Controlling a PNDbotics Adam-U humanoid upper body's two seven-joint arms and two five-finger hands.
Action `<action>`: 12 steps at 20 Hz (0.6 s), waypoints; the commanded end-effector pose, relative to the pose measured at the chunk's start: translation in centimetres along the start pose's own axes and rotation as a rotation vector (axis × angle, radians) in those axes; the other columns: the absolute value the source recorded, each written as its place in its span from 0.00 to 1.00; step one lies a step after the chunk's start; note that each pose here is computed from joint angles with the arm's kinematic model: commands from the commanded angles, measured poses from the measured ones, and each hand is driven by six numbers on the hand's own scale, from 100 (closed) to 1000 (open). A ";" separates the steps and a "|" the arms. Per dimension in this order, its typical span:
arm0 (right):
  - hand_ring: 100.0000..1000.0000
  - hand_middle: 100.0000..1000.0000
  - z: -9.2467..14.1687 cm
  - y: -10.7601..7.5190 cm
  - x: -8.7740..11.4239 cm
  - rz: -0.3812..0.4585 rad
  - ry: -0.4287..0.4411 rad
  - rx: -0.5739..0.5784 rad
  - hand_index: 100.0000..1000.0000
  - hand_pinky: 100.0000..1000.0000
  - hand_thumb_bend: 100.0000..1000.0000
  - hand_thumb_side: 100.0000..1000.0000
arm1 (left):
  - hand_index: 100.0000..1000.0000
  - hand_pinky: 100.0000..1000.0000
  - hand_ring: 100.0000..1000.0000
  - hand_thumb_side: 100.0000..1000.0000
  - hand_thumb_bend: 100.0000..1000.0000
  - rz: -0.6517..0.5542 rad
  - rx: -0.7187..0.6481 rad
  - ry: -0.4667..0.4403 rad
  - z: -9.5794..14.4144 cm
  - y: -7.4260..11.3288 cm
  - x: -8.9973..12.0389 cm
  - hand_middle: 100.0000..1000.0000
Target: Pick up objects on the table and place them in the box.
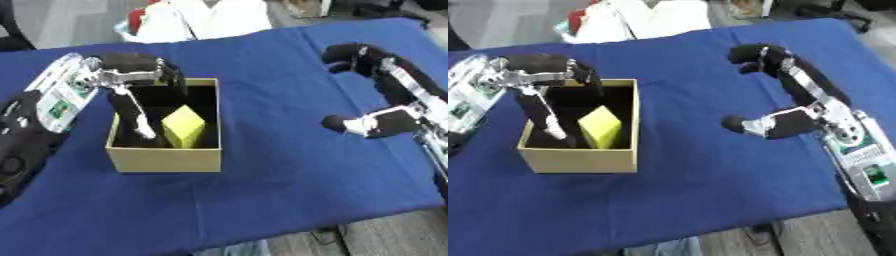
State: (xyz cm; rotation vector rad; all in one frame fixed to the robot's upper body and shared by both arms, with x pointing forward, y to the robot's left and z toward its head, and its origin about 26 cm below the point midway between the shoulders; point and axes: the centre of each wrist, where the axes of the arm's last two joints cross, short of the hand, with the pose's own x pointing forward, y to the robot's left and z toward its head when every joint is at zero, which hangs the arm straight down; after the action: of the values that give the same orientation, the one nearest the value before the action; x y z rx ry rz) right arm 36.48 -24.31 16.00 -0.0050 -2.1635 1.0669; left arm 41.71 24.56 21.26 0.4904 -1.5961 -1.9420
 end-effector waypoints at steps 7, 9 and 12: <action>0.81 0.76 0.2 -1.3 0.3 0.021 -0.006 -0.039 0.87 0.75 0.58 0.26 | 0.73 0.67 0.59 0.39 0.77 0.108 0.579 0.091 10.2 3.4 2.0 0.61; 0.80 0.76 0.2 -1.3 0.4 0.015 -0.012 -0.053 0.87 0.73 0.57 0.26 | 0.73 0.66 0.59 0.38 0.74 0.181 0.700 0.110 11.3 2.7 2.3 0.61; 0.79 0.75 0.0 -1.4 0.7 -0.002 -0.022 -0.081 0.87 0.72 0.56 0.25 | 0.72 0.66 0.59 0.37 0.73 0.308 0.869 0.154 12.4 1.2 2.4 0.61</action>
State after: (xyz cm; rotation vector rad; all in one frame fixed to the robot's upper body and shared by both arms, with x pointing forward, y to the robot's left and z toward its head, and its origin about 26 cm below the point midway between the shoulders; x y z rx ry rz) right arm 36.42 -24.81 16.03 -0.0158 -2.1824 0.9920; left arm 33.18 31.98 23.80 0.6216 -2.1338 -0.9879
